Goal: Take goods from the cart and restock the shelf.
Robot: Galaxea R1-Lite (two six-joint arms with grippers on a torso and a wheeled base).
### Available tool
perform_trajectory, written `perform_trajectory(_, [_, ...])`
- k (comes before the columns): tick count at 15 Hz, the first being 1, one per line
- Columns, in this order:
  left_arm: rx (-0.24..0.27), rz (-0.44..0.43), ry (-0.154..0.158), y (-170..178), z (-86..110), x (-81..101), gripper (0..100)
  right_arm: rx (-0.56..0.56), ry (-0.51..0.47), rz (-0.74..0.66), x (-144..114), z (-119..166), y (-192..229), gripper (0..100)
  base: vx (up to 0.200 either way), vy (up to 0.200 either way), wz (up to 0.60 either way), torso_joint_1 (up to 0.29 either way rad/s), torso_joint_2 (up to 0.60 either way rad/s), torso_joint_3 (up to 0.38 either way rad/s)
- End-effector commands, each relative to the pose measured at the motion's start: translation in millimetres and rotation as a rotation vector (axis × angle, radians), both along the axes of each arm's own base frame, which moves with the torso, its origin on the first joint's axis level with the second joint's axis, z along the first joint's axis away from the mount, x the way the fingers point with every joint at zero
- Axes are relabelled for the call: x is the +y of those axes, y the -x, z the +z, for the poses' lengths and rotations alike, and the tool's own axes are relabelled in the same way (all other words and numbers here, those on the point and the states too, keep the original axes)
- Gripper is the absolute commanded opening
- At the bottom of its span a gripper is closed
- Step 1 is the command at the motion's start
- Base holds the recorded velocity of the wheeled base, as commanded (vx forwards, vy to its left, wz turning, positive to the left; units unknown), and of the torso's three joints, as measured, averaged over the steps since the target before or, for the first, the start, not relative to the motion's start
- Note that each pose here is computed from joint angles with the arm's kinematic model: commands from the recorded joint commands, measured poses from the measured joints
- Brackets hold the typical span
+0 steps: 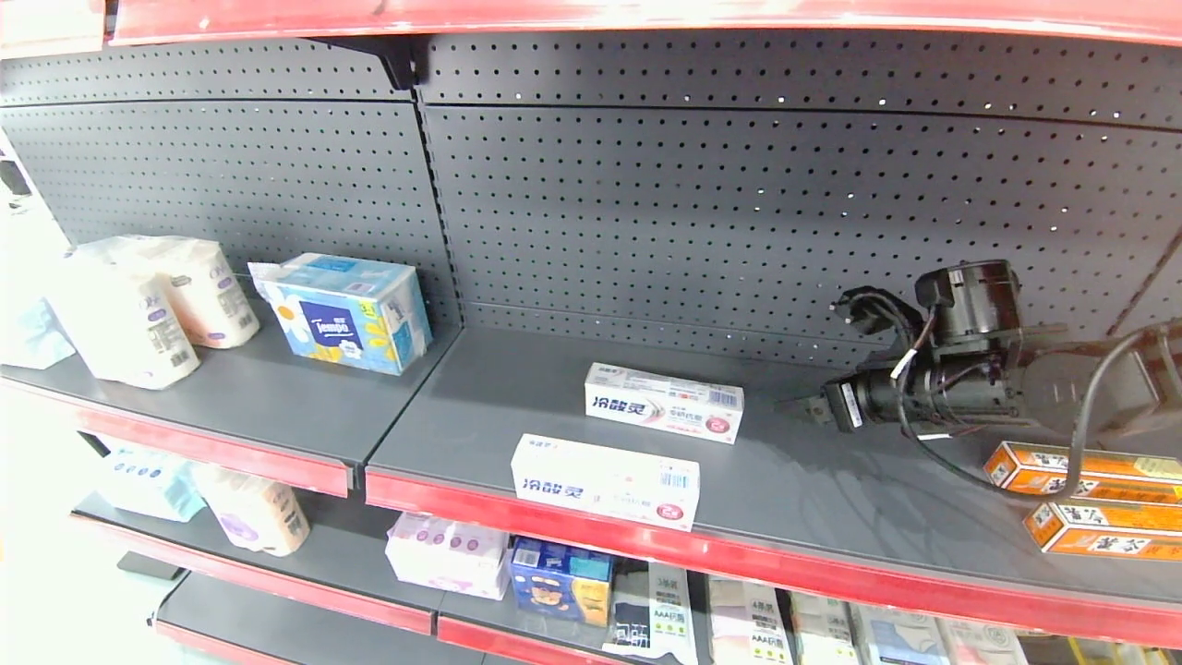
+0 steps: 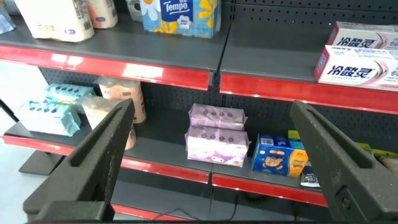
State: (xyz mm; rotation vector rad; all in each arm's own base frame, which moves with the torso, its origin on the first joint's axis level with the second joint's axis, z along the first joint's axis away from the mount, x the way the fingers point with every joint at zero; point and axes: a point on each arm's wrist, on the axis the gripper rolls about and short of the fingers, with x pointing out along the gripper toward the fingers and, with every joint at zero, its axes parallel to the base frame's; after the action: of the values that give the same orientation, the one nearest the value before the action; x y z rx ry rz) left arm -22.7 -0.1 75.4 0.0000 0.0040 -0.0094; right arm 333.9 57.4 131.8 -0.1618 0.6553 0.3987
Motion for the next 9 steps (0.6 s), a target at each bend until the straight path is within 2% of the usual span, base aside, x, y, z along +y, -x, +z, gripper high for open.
perform_trajectory(1, [0.002, 0.0, 0.0, -0.1, -0.1, 0.0, 100, 0.021, 0.013, -0.028, -0.2, -5.9, 4.2, 100, 0.0, 0.0, 0.0, 0.0, 0.0, 0.0])
perform_trajectory(5, [0.001, 0.0, 0.0, -0.1, 0.0, 0.0, 100, 0.007, 0.035, -0.116, 3.2, -11.3, 2.2, 100, 0.0, 0.0, 0.0, 0.0, 0.0, 0.0])
perform_trajectory(9, [0.002, 0.0, 0.0, -0.1, -0.1, 0.0, 100, 0.028, 0.015, -0.184, 19.7, -15.5, 3.5, 100, 0.0, 0.0, 0.0, 0.0, 0.0, 0.0])
